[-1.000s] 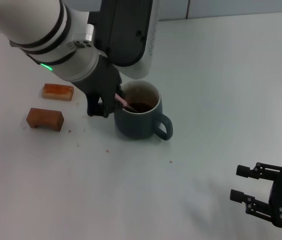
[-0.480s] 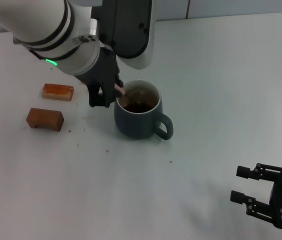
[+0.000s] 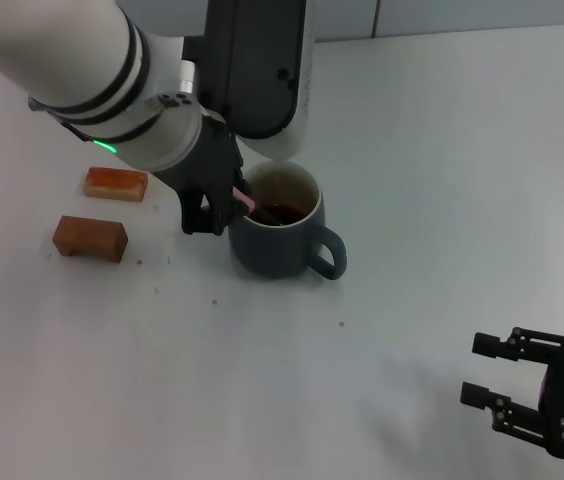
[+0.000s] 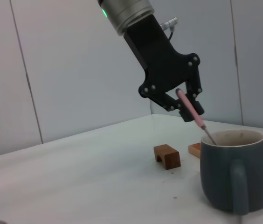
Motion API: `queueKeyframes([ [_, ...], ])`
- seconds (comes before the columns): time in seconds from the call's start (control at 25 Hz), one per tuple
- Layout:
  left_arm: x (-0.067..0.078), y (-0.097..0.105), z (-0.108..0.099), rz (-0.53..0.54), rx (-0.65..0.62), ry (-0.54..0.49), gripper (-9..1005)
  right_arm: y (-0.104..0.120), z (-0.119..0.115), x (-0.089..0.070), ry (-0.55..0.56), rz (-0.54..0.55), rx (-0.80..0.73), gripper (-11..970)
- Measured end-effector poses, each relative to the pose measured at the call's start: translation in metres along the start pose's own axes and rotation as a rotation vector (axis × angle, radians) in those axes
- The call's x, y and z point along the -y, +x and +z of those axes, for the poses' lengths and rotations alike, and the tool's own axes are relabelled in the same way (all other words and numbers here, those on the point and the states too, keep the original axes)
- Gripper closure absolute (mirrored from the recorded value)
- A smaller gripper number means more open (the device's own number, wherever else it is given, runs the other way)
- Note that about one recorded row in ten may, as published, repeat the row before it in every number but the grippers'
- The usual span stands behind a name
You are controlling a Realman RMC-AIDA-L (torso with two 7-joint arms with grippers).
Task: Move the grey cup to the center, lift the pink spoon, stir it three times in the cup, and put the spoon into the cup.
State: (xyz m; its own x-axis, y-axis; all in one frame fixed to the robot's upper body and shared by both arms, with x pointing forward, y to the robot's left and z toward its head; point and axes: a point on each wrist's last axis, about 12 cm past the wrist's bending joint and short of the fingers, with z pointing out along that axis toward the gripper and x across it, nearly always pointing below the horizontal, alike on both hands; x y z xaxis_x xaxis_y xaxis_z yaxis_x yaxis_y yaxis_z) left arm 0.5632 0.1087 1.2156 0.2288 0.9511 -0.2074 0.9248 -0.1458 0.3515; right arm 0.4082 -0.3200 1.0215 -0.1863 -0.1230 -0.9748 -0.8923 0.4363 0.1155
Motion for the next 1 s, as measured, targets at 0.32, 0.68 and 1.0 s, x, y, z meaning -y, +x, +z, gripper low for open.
queueKeyframes([
  [0.32,0.002,0.000,0.004,-0.069,-0.006,0.015,834,-0.001,0.001,-0.001,-0.013,0.000,0.001,417],
  [0.68,0.012,0.001,-0.021,-0.080,0.158,-0.080,599,-0.001,0.000,-0.001,-0.014,-0.001,0.001,417],
  [1.0,0.012,0.041,-0.092,-0.306,0.801,-0.322,347,-0.001,-0.001,0.000,-0.011,-0.004,-0.001,417],
])
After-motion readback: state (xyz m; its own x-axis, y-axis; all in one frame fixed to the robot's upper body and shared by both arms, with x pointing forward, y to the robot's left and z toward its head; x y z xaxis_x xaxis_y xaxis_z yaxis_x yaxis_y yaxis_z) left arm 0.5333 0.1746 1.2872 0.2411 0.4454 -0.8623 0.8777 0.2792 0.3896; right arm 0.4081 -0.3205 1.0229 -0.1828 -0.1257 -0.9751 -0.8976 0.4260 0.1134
